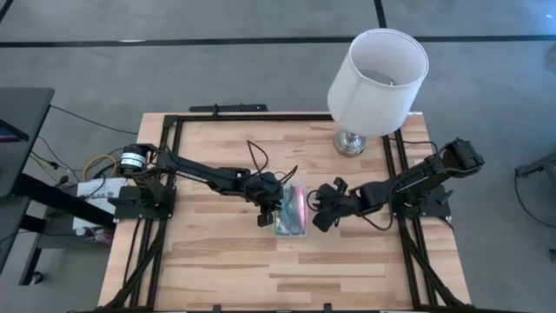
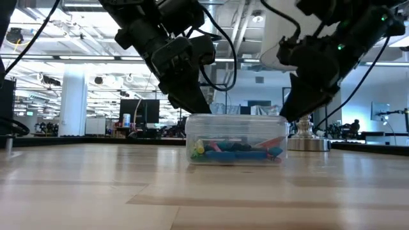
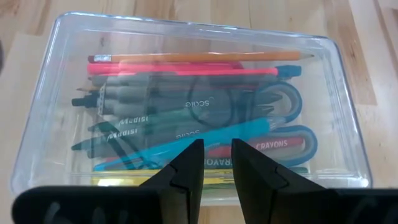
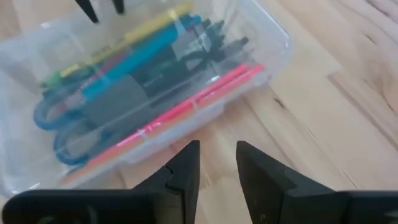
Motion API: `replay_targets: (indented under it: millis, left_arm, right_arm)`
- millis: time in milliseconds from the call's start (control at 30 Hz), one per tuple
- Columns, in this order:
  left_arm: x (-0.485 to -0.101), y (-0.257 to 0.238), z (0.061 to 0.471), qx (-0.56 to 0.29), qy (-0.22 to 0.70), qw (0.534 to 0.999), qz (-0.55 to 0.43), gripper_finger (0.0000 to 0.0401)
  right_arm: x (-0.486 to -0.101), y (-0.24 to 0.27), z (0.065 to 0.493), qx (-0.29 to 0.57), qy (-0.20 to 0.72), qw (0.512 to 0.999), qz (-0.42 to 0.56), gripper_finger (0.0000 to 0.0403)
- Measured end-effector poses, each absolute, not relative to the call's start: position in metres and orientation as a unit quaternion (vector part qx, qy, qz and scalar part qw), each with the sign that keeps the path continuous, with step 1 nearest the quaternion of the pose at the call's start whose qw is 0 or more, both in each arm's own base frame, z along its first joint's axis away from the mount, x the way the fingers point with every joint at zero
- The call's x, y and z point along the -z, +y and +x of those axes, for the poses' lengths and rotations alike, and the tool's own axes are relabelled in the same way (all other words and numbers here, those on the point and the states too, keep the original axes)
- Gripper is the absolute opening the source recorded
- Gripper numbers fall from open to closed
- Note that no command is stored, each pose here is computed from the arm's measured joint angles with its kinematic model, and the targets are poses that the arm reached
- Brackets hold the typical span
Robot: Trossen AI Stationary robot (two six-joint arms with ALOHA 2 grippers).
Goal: Pick & place school supplies into a supply box
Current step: Close the transparent supply box
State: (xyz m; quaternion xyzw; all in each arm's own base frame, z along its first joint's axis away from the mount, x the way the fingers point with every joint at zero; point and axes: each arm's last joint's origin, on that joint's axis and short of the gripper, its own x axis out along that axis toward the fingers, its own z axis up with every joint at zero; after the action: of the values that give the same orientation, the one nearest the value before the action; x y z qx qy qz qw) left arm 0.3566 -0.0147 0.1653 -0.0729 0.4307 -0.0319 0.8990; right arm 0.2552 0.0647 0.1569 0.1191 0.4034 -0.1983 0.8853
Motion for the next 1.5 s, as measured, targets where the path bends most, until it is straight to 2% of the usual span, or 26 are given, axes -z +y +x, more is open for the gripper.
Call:
replay_targets:
  millis: [267, 467, 667, 967, 1133, 1500]
  left_arm:
    - [-0.165, -0.015, 0.356, 0.033, 0.433, 0.898, -0.071, 0.0077]
    - [-0.163, -0.015, 0.355, 0.032, 0.440, 0.895, -0.072, 0.0077]
    - [-0.160, -0.015, 0.355, 0.034, 0.446, 0.891, -0.075, 0.0077]
    - [-0.141, -0.030, 0.367, 0.081, 0.436, 0.890, -0.107, 0.0036]
    - [-0.154, -0.029, 0.366, 0.066, 0.408, 0.905, -0.099, 0.0025]
    - [-0.181, -0.015, 0.353, 0.020, 0.400, 0.914, -0.060, 0.0024]
  right_arm:
    - [-0.141, 0.064, 0.263, 0.183, 0.405, 0.885, 0.136, 0.0098]
    - [-0.133, 0.069, 0.273, 0.140, 0.398, 0.896, 0.140, 0.0097]
    - [-0.127, 0.070, 0.276, 0.140, 0.398, 0.895, 0.142, 0.0097]
    - [-0.125, 0.066, 0.274, 0.146, 0.411, 0.888, 0.142, 0.0097]
    - [-0.126, 0.065, 0.266, 0.199, 0.422, 0.870, 0.161, 0.0097]
    - [-0.156, 0.068, 0.255, 0.204, 0.378, 0.893, 0.137, 0.0097]
